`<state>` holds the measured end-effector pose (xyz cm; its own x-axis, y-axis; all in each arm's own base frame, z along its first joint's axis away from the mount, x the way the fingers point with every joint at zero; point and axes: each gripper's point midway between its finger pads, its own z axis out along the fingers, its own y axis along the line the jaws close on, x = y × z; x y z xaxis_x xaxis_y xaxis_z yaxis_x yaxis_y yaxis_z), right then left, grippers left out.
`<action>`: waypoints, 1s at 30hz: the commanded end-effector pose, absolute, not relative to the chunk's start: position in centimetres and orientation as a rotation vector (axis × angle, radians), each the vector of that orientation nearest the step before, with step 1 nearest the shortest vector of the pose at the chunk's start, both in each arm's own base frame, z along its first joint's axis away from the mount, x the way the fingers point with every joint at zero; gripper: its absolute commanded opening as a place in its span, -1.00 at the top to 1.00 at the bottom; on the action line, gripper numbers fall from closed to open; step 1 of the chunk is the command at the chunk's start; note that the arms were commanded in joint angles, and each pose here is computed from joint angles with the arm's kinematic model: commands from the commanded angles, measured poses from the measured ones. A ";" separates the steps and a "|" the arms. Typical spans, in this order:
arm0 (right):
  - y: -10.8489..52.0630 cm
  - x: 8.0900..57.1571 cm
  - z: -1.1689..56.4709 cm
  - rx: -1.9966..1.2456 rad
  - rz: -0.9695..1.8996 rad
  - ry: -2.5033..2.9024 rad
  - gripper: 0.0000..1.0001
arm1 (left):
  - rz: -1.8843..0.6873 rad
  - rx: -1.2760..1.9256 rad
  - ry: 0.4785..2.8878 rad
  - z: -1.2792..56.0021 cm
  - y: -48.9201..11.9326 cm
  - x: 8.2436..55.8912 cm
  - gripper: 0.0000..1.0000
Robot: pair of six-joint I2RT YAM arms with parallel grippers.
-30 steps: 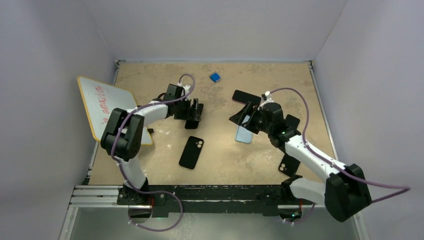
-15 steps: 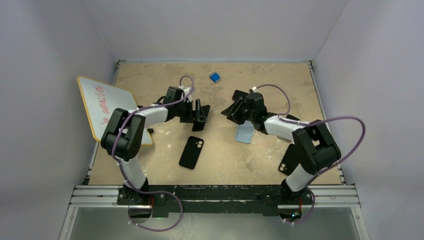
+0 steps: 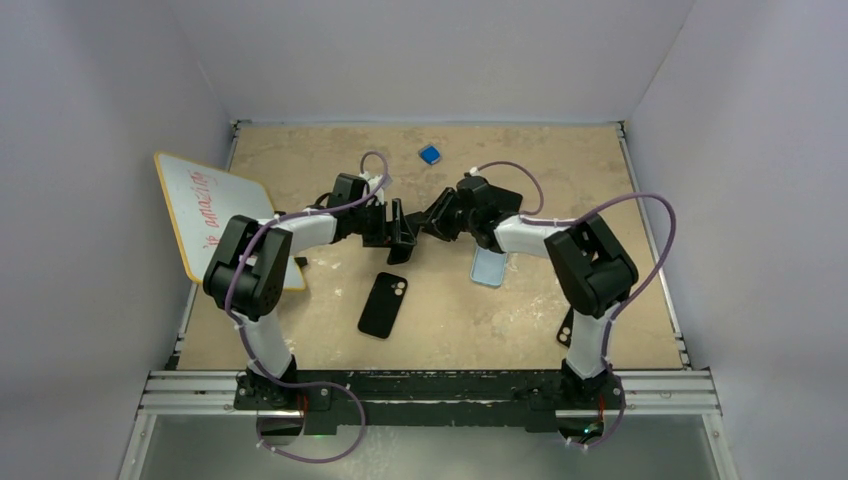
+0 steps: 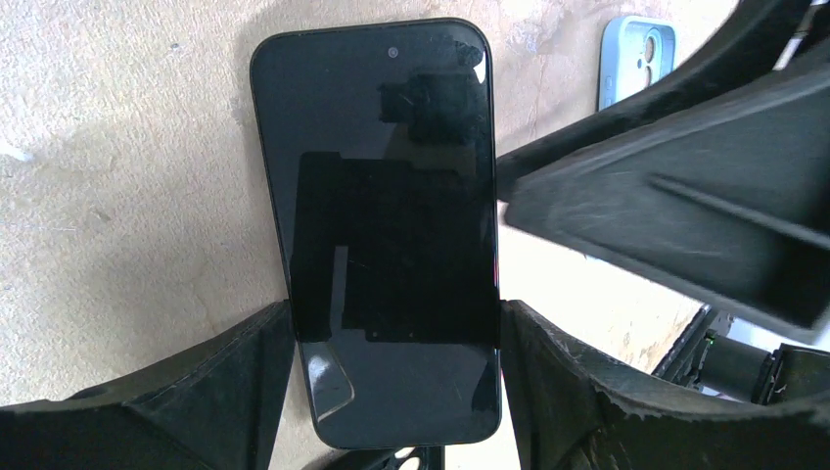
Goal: Put the phone into the phone case
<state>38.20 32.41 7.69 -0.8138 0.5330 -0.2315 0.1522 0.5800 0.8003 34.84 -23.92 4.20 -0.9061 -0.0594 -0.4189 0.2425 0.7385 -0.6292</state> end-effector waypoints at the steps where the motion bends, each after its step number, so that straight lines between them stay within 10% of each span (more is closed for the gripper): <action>1: 34.5 38.3 8.2 0.539 1.181 2.384 0.21 | -1.028 0.141 2.558 3.2 -24.4 33.9 0.00; 7: 35.1 37.8 7.2 0.529 1.156 2.419 0.35 | -1.025 0.138 2.560 3.2 -24.3 33.8 0.00; 13: 35.0 37.5 7.1 0.521 1.155 2.414 1.00 | -1.030 0.131 2.553 3.6 -24.4 33.9 -0.19; 20: 34.0 37.3 8.1 0.491 1.151 2.407 1.00 | -1.002 0.164 2.543 5.7 -24.0 33.6 -0.61; 30: 29.1 37.0 10.3 0.432 1.067 2.339 1.00 | -0.884 0.243 2.559 9.3 -21.2 29.7 -0.71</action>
